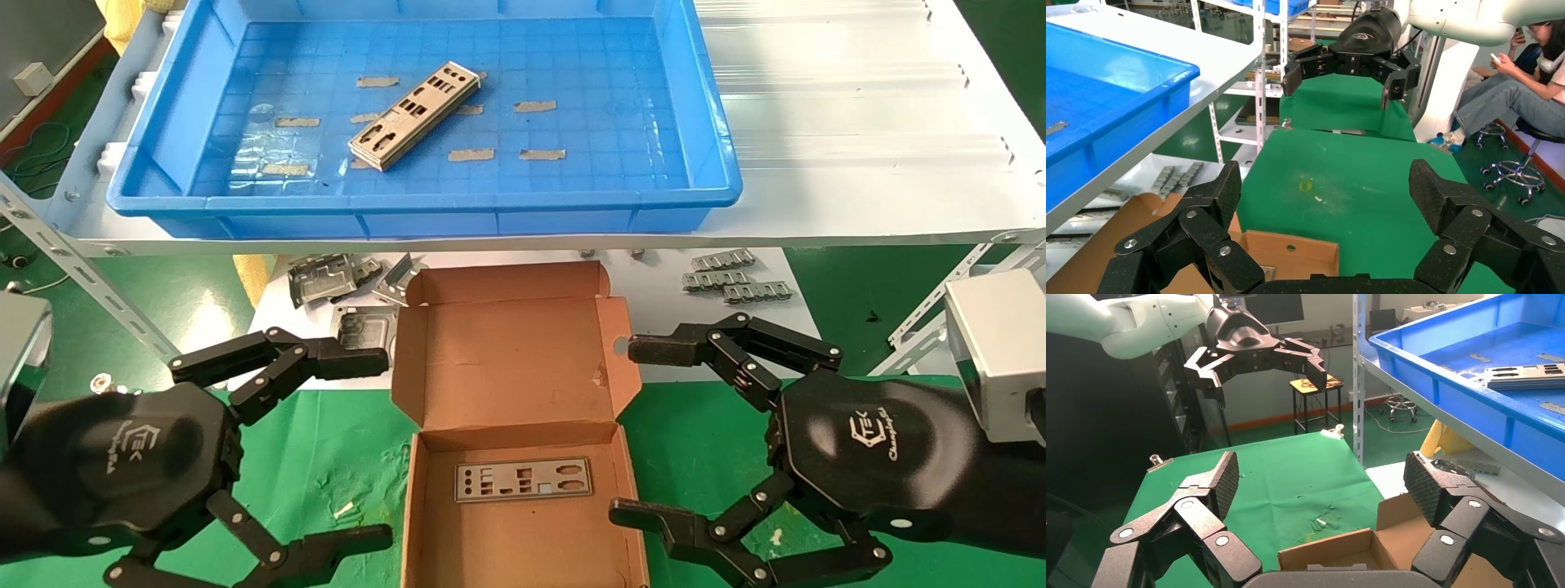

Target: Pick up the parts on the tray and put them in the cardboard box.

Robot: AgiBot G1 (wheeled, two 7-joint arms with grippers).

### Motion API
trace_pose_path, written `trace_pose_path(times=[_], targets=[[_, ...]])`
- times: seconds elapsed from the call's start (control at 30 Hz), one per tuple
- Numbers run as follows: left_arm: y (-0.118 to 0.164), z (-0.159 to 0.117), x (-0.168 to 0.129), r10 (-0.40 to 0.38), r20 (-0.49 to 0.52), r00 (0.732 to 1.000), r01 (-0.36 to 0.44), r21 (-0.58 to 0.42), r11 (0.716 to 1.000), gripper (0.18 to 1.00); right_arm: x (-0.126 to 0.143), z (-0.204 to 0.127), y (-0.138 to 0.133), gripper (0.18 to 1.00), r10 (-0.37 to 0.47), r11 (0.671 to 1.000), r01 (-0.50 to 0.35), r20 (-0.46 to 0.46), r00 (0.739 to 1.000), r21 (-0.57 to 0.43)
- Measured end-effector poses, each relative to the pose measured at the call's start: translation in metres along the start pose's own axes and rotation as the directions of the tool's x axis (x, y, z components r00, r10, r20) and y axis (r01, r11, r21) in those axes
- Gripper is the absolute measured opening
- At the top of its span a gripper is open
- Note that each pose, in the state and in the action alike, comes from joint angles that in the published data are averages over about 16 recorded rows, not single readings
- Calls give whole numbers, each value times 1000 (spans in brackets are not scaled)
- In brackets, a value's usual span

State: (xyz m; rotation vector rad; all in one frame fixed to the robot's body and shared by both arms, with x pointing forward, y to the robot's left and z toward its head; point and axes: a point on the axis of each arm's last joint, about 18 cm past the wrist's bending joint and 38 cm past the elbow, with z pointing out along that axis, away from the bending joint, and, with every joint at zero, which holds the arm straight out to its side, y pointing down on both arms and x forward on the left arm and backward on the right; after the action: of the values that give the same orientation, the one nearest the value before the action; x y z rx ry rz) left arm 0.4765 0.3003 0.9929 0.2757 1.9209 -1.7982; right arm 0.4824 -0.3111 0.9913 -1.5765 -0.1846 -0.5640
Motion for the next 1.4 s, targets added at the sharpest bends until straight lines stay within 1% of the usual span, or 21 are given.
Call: trace_pose_path(times=[0.3,0.5,0.7,0.9,1.1,1.3,1.4], targets=[[0,0,0,0,0,1000,0,0,1000,1001,0,0,0,998,0,1000,0,0,1000,0],[0,0,0,0,0,1000,0,0,1000,1001,0,0,0,991,0,1000,0,0,1000,0],[0,0,0,0,0,1000,0,0,1000,1001,0,0,0,962,0,1000,0,0,1000,0],[0,0,0,0,0,1000,0,0,1000,1001,0,0,0,900,0,1000,0,0,1000,0],[0,0,0,0,0,1000,0,0,1000,1001,0,0,0,797,0,1000,0,0,1000,0],[0,0,0,0,0,1000,0,0,1000,1001,0,0,0,663,0,1000,0,0,1000,0],[0,0,0,0,0,1000,0,0,1000,1001,0,0,0,582,0,1000,0,0,1000,0]])
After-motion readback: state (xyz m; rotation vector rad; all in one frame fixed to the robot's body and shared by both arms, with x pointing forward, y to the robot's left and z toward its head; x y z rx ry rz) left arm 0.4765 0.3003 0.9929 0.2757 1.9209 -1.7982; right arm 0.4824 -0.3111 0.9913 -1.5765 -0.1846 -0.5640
